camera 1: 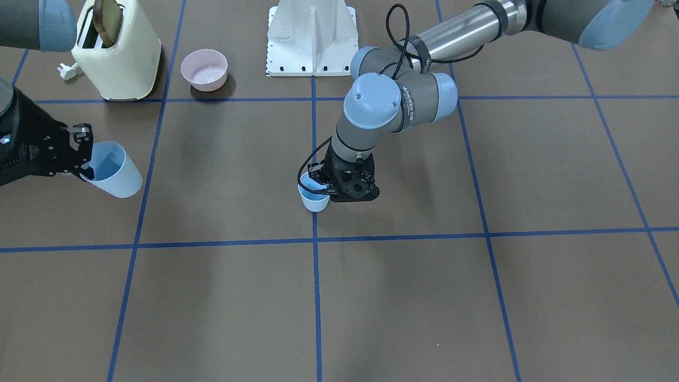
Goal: Stack blue cups with both arms
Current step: 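Set the left cup down at center and open the left gripper, then lower the right cup into the standing cup and release it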
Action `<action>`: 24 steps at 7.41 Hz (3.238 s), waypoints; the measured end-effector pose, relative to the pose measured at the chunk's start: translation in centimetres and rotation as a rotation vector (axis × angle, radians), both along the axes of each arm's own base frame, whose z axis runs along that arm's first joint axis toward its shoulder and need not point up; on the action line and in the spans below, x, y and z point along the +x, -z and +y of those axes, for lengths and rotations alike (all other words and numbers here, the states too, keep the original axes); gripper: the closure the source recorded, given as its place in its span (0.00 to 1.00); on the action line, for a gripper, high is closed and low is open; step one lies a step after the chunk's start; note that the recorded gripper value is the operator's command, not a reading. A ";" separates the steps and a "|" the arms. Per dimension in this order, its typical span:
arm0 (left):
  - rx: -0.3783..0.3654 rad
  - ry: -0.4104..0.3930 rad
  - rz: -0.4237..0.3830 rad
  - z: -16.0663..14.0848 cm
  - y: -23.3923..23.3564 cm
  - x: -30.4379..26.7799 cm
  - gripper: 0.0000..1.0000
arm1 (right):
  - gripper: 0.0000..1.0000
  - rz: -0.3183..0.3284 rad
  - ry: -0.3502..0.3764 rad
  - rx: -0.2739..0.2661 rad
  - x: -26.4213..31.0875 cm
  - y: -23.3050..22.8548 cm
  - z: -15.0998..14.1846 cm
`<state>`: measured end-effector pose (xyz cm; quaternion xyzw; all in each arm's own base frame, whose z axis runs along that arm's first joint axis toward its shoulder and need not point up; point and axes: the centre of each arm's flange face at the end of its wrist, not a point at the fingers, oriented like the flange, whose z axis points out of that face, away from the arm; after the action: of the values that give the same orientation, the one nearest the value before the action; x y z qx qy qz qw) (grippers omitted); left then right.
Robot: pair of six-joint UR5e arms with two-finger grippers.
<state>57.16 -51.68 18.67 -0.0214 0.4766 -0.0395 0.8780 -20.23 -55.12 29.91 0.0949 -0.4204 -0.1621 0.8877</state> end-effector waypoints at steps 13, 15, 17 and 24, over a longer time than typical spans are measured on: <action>0.104 -0.080 -0.070 -3.3 -7.3 -21.1 0.02 | 1.00 -0.041 -0.023 -0.039 -26.1 14.9 2.7; 0.101 -0.080 -0.074 -3.3 -7.7 -21.2 0.02 | 1.00 -0.028 -0.034 -0.030 -28.2 15.5 3.2; 0.098 -0.080 -0.077 -3.2 -8.0 -21.2 0.02 | 1.00 -0.026 -0.033 -0.019 -30.0 15.1 3.7; 0.094 -0.080 -0.079 -3.2 -8.3 -21.3 0.02 | 0.33 -0.014 -0.042 -0.012 -31.5 14.5 4.4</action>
<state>35.89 -54.85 26.97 0.0027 0.4415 0.0171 0.8971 -51.74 -50.77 15.40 0.0992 -0.4254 -0.1402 0.8885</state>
